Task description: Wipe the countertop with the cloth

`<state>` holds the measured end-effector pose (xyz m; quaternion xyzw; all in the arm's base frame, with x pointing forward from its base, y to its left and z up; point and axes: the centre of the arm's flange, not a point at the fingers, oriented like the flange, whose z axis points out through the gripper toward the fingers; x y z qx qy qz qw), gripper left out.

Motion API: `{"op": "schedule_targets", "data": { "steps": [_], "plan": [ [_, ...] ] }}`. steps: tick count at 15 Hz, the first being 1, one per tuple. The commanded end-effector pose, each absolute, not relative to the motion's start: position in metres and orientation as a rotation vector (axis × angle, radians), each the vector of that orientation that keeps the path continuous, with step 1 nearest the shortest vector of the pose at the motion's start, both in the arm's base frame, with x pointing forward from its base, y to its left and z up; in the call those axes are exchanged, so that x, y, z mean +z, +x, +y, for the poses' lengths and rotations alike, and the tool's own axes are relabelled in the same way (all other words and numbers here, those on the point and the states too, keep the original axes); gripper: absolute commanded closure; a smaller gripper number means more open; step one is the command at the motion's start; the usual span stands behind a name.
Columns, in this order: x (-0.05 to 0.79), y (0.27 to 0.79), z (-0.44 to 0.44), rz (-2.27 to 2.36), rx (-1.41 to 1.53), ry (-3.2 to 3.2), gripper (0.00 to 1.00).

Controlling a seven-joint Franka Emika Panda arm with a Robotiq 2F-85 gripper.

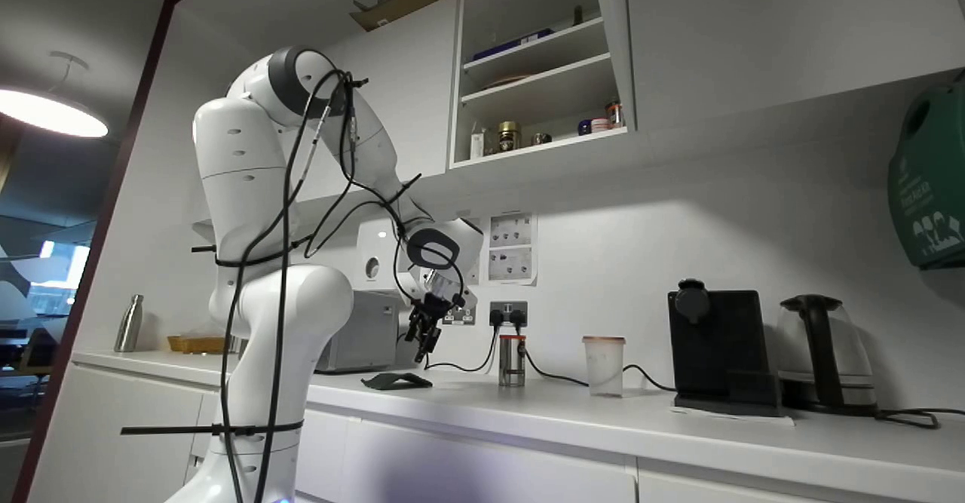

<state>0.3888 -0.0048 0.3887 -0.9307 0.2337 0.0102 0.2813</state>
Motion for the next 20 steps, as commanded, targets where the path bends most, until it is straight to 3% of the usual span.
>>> {"op": "schedule_targets", "data": {
  "steps": [1,20],
  "plan": [
    [0.387,0.39,-0.008,0.63,0.042,-2.482,0.0],
    [0.319,0.398,-0.011,0.597,0.204,-2.222,0.0]
  ]
}}
